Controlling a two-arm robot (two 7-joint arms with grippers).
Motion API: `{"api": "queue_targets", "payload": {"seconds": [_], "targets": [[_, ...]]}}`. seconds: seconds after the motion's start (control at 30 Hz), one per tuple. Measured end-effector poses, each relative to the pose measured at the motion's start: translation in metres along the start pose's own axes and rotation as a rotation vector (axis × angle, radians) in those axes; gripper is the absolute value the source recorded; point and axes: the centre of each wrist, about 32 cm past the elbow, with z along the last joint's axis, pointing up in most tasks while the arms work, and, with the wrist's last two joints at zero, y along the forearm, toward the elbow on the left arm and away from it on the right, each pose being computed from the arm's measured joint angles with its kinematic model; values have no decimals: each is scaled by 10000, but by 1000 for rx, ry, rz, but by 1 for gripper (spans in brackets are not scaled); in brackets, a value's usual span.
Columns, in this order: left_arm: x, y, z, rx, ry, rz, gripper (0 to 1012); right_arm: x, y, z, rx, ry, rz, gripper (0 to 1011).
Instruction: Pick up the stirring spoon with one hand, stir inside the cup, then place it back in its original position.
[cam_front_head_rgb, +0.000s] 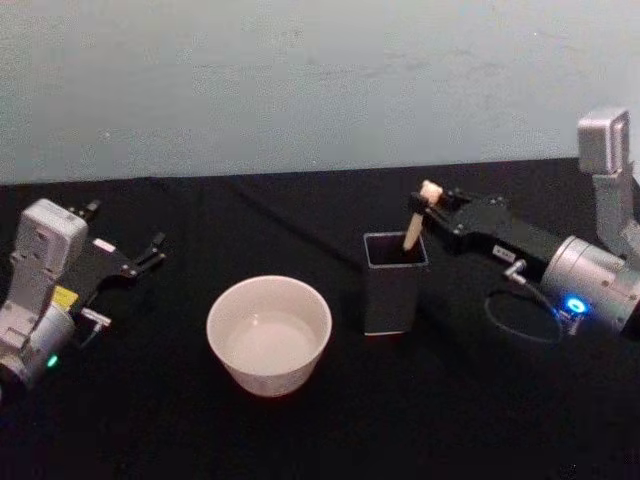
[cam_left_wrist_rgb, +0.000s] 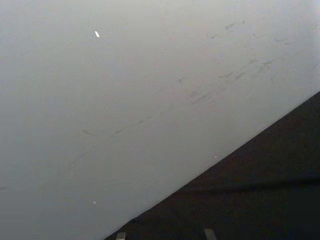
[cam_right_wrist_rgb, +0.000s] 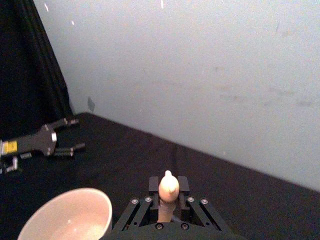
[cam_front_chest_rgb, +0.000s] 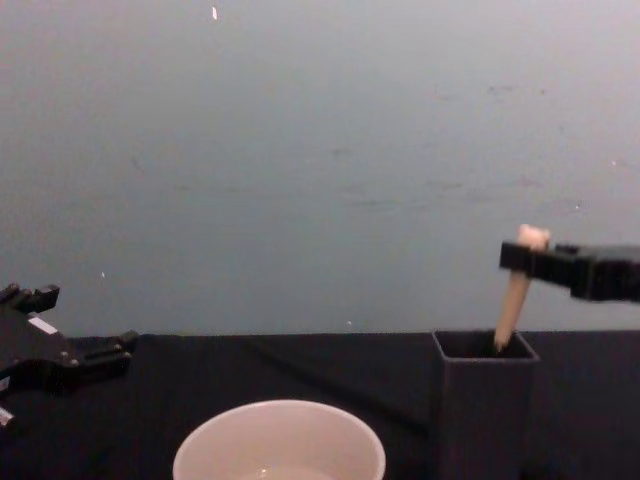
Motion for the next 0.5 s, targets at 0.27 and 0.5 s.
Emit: {"api": "queue_targets", "payload": {"seconds": [0.27,0.5], "targets": [[0,0,0,0,0,0,1001,-28,-51,267,81,-29,-10,215],[0,0,0,0,0,0,1001,-46,-58,446,151,-52,-13,215]]}}
